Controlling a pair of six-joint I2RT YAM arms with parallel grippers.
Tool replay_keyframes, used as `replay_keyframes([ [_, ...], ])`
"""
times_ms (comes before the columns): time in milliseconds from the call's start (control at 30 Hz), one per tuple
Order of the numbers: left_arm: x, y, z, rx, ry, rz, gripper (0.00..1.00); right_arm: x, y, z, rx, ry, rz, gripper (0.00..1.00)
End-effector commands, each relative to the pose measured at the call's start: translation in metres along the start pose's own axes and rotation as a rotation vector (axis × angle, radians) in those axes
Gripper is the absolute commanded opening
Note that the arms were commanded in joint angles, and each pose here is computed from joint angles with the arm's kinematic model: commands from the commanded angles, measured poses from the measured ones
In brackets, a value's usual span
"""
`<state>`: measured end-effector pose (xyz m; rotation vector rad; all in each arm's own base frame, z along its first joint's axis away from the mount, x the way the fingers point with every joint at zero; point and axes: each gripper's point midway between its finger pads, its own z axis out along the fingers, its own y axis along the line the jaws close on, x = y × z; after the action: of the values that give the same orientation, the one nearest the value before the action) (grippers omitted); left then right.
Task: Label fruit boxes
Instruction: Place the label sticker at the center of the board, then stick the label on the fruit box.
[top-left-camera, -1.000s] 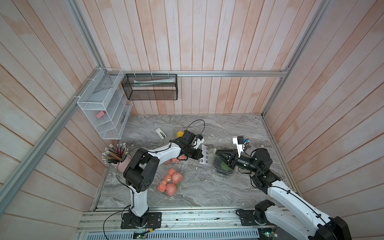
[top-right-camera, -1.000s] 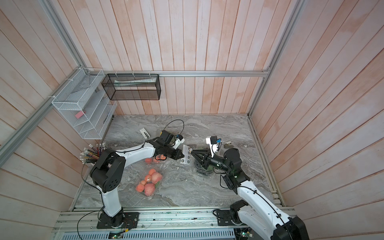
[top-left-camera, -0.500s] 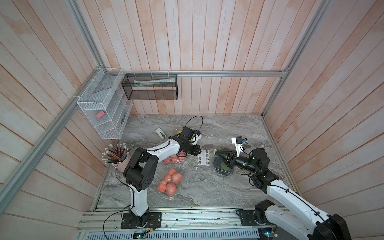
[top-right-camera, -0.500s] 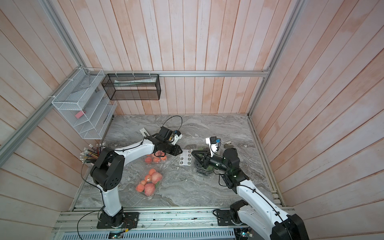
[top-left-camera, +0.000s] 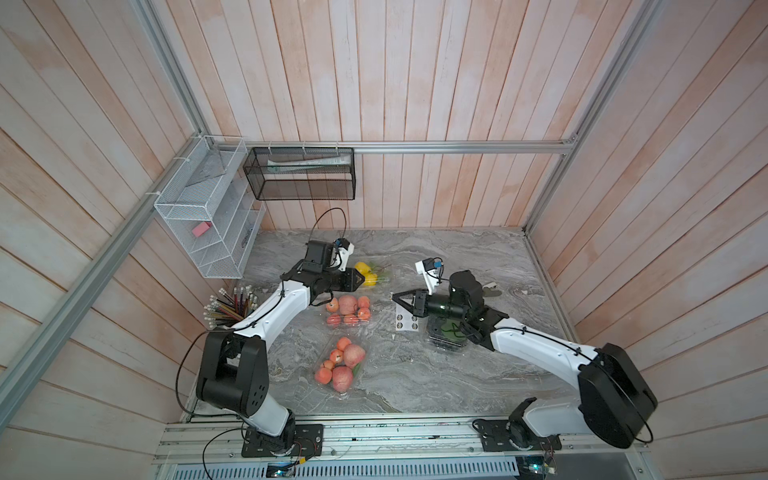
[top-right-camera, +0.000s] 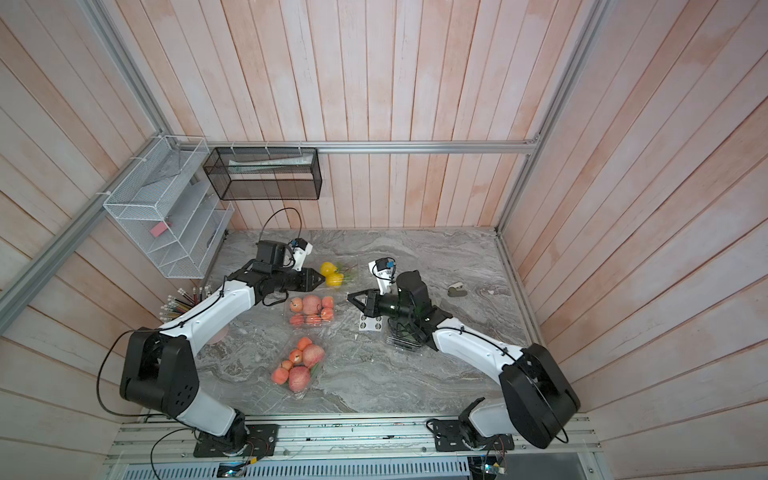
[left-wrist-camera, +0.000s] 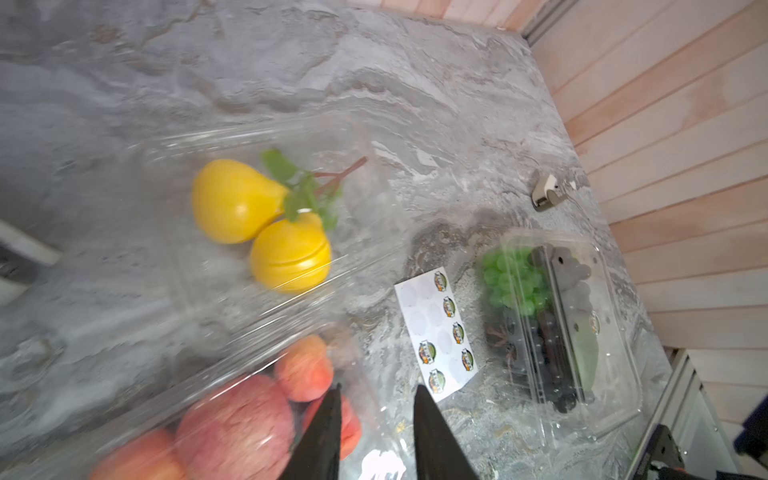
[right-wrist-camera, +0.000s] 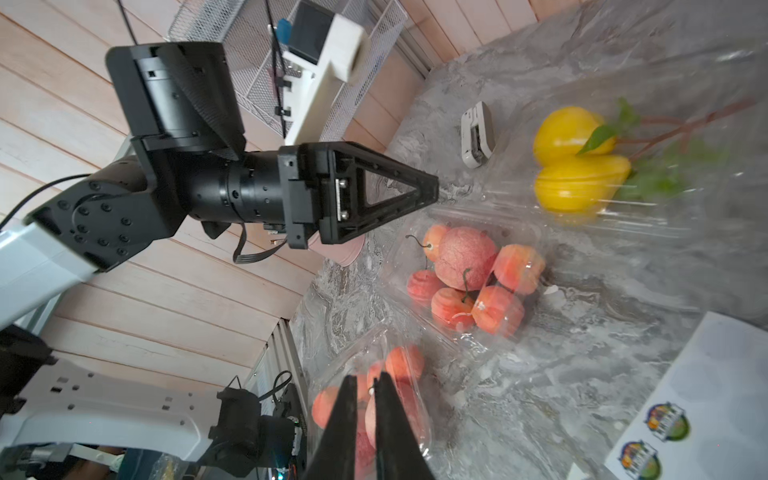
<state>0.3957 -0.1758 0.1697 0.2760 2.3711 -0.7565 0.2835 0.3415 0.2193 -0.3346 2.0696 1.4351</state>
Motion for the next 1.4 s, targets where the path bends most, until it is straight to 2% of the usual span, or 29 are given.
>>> replay_keyframes([
  [0,-0.002,0.016,-0.016,0.003,-0.043,-0.053,0.31,-0.011,-0.011,0.024,0.049,-0.028,0.118,0.13],
  [133,-0.022,0.032,-0.023,0.000,-0.105,-0.074,0.28,-0.036,-0.028,0.048,0.116,-0.081,0.141,0.12],
  [367,-0.043,0.032,-0.008,0.050,-0.130,-0.079,0.22,-0.069,-0.068,0.079,0.225,-0.088,0.199,0.12],
  [567,-0.058,0.038,0.005,0.058,-0.146,-0.071,0.18,-0.096,-0.094,0.094,0.229,-0.104,0.280,0.08],
  [967,-0.072,0.043,0.033,0.110,-0.137,-0.109,0.15,-0.090,-0.136,0.133,0.307,0.012,0.349,0.04],
  [1367,-0.058,0.033,0.057,0.191,-0.092,-0.129,0.15,-0.078,-0.155,0.148,0.333,0.078,0.392,0.04],
])
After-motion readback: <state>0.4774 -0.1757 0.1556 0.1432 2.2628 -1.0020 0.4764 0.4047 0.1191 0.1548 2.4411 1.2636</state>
